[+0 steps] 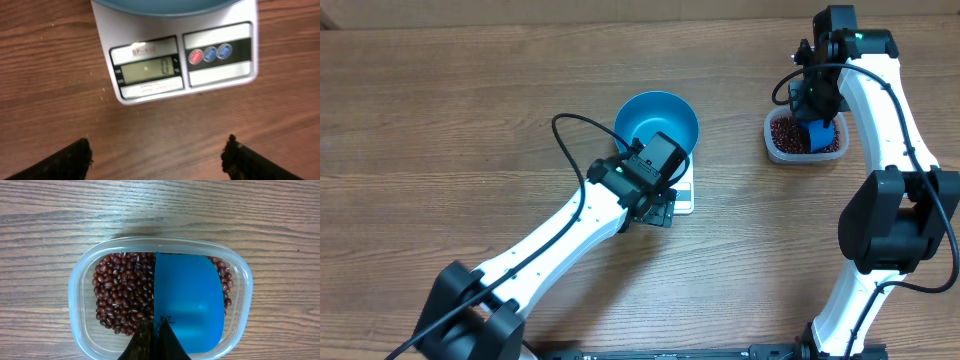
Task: Scoop item into bowl and weigh 150g on scale
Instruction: 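Pull the left gripper back to face the scale display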
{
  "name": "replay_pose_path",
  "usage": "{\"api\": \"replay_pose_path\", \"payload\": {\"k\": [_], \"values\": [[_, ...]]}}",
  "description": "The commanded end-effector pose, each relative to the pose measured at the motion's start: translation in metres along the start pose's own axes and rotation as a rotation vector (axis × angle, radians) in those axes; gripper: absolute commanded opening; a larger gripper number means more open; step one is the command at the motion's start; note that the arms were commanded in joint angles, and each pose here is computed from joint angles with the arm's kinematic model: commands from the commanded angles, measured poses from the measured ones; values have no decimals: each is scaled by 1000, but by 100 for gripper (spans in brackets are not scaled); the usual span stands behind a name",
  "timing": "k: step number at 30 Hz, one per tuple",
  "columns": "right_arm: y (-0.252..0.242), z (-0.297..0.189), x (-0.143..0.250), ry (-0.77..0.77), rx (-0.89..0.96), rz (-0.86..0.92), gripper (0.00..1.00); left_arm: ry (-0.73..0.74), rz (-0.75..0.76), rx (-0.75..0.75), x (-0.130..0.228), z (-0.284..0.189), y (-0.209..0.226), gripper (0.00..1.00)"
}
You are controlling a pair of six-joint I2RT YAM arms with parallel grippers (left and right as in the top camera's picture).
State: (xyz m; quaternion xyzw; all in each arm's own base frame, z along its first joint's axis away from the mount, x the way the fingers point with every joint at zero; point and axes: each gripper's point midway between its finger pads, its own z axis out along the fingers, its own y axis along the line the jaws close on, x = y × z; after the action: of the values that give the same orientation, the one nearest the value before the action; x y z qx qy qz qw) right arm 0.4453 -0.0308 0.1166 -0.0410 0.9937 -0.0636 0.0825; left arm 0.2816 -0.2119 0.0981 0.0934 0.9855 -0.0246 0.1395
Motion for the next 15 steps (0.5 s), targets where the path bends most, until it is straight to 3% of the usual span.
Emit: {"api": "replay_pose_path", "payload": {"k": [1,3,10,15], "values": [[-6,9,2,15,13,12,4,0,53,136,-2,-23,-21,94],[-6,9,2,13,13,12,4,15,90,167,2,-25,-26,100],[-6,9,-1,4,14,14,4,80,28,68,18,-23,-6,100],[-6,9,0,7,14,13,4,32,-23,-39,11,-22,13,100]]}}
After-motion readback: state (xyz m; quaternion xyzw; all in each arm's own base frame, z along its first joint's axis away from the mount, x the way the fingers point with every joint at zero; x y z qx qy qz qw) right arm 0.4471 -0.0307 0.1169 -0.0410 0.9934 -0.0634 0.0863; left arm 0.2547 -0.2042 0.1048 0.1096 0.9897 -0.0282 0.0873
